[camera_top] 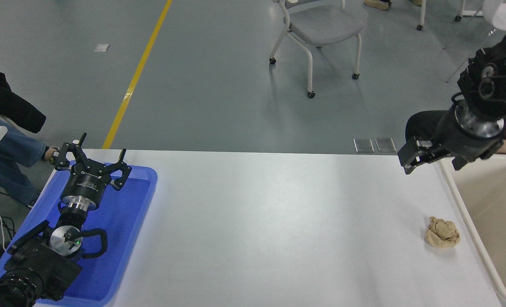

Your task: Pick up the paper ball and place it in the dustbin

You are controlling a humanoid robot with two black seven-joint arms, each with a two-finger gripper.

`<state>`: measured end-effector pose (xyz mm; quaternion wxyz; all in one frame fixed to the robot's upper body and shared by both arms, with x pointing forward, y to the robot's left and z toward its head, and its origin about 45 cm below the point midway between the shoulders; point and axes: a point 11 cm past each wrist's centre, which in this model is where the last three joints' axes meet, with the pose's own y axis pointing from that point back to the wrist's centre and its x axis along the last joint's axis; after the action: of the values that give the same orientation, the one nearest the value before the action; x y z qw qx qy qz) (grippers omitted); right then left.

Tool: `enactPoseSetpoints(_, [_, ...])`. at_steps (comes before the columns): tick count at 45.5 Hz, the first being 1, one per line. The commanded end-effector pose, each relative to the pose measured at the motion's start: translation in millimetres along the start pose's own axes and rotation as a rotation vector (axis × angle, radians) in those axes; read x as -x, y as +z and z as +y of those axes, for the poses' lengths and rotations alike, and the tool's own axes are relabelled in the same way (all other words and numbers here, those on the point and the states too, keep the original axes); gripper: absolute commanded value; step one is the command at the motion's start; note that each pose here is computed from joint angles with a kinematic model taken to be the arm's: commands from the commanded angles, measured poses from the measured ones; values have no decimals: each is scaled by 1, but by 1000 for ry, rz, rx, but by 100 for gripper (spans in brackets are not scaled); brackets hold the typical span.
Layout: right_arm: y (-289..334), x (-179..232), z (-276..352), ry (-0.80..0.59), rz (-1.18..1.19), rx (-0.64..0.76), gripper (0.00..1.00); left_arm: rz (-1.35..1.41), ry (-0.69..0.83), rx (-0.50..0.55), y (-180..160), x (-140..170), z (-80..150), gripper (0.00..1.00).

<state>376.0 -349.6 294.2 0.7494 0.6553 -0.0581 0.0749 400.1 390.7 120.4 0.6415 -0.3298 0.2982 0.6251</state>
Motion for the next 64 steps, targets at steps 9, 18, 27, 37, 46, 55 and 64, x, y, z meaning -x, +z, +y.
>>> enactPoseSetpoints(9, [77,33,-102,92,9,133,100,1,-1,0,0,0,0,100])
enactPoseSetpoints(18, [98,52,-139,164,9,184,100,1,-2,0,0,1,-1,100])
enactPoseSetpoints(27, [91,65,-166,212,-51,141,100,1,-2,0,0,1,-1,100])
enactPoseSetpoints(37, [97,85,-197,228,-135,147,100,0,0,1,0,0,0,100])
enactPoseSetpoints(46, [87,90,-205,231,-200,102,100,1,-2,0,0,1,-1,100])
enactPoseSetpoints(55, [71,93,-216,229,-235,59,100,1,-2,0,0,1,-1,100])
enactPoseSetpoints(64, [75,105,-228,213,-239,88,98,1,-2,0,0,1,-1,100])
